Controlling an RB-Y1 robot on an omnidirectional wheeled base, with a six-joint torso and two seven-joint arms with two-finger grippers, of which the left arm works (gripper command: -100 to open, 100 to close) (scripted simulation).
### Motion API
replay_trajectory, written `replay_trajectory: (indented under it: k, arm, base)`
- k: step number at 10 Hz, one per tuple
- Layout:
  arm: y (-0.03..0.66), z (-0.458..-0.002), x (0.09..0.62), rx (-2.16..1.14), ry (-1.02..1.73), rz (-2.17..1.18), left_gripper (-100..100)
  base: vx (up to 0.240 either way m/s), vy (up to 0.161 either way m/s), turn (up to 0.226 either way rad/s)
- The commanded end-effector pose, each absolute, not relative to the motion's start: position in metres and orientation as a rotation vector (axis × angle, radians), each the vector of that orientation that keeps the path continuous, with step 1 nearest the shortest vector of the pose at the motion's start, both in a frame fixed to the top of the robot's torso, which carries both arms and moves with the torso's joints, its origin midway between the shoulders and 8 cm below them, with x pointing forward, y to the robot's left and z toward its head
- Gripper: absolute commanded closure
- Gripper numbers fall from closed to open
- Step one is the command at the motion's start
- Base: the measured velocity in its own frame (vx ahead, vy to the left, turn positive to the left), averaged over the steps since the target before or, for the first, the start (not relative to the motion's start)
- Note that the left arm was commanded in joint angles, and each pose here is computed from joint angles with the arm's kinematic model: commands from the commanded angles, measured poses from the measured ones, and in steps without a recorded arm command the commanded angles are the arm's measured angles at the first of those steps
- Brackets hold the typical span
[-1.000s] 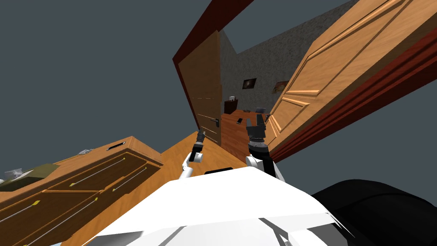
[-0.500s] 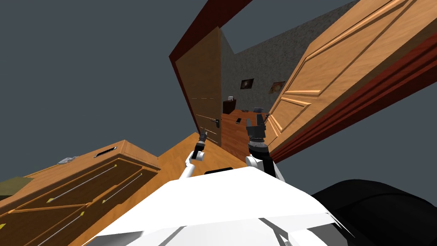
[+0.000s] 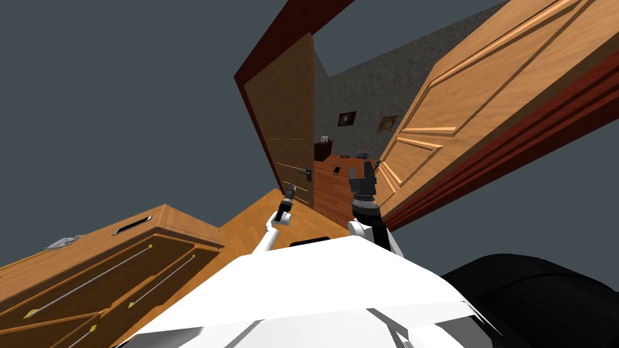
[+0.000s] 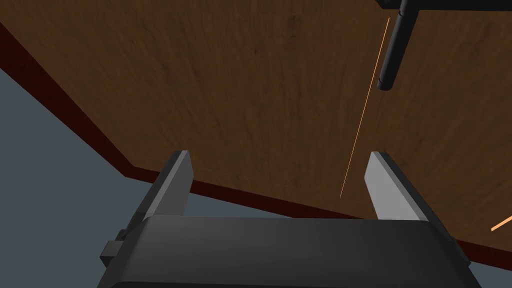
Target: Push the door open
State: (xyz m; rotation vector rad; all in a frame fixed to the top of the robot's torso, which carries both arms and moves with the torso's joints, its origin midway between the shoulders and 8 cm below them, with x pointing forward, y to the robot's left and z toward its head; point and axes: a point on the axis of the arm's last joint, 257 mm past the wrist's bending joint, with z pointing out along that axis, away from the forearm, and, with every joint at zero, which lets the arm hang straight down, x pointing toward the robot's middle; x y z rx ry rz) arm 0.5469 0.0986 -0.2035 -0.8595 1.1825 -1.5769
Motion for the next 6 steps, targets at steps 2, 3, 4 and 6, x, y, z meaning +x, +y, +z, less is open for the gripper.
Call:
replay_trajectory:
  k: [2,3,4,6]
  arm:
    - [0.091,-0.215,0.553,-0.872,1.214,-1.576,-100]
    - [0.087,-0.22,0.556,-0.877,1.23,-1.576,-100]
    - [0.082,-0.224,0.559,-0.882,1.246,-1.576,-100]
    - [0.073,-0.233,0.565,-0.891,1.278,-1.576,-100]
  base:
    - [0.033,0.073,-0.054]
    - [0.048,0.077,-0.11]
    - [0.064,0.089,-0.073]
    - [0.056,0.094,-0.089]
